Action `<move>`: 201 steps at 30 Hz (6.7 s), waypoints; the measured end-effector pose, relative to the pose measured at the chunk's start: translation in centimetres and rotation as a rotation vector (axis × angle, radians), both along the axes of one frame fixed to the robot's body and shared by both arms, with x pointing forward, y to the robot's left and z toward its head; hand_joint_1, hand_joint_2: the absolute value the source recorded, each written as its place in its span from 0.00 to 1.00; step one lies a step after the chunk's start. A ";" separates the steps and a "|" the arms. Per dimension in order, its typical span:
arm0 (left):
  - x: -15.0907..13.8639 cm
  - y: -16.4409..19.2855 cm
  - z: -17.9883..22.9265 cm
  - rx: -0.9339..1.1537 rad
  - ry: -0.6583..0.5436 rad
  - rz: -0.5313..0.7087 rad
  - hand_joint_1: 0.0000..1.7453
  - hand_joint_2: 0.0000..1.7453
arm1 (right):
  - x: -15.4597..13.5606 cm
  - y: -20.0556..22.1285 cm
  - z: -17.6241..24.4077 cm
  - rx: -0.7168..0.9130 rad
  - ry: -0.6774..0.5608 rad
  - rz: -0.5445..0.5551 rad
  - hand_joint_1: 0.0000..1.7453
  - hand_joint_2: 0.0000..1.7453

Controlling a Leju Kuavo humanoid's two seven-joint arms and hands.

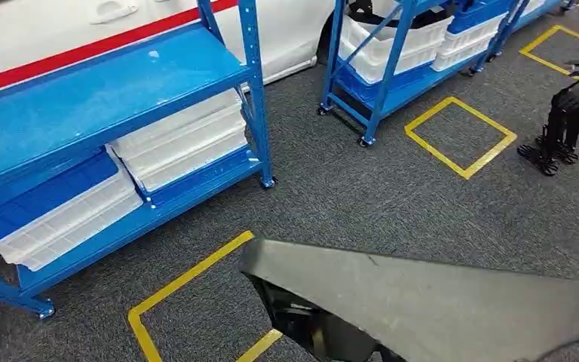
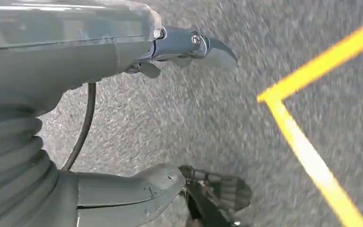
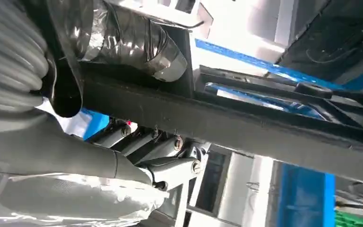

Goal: Take the parts from the cabinet and place them on the table.

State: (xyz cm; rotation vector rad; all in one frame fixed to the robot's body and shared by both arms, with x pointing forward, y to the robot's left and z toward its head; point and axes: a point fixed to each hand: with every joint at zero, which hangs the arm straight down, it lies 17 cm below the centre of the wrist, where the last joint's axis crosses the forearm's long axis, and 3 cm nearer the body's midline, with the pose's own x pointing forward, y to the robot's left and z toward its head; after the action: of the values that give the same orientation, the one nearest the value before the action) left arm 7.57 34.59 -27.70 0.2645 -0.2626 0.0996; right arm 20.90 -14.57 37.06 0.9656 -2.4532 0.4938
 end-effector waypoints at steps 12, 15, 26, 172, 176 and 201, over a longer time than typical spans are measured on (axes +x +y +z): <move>0.9 1.0 0.3 -0.025 -0.037 0.029 0.00 1.00 | -1.4 -0.5 -0.4 0.054 0.012 0.109 0.82 1.00; 0.8 1.8 0.4 -0.005 -0.052 0.043 0.00 1.00 | -1.2 -0.9 -0.6 0.063 0.013 0.112 0.82 1.00; 2.9 2.7 0.9 0.010 -0.115 0.066 0.00 1.00 | -0.5 -1.5 -1.0 0.060 0.028 0.112 0.82 1.00; 4.4 -0.7 1.2 -0.110 -0.202 0.134 0.00 1.00 | -1.4 5.1 3.1 0.142 0.014 0.317 0.82 1.00; 4.6 -0.9 1.2 -0.118 -0.205 0.145 0.00 1.00 | -1.6 5.1 3.0 0.142 0.010 0.332 0.82 1.00; 4.5 -1.9 1.2 -0.151 -0.213 0.175 0.00 1.00 | -1.2 5.0 2.4 0.126 0.012 0.305 0.82 1.00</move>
State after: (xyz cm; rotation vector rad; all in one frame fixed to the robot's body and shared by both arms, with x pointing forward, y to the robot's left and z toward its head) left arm 12.05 32.70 -26.48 0.1254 -0.4416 0.3201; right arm 19.70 -9.62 39.47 1.4014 -2.3595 0.4336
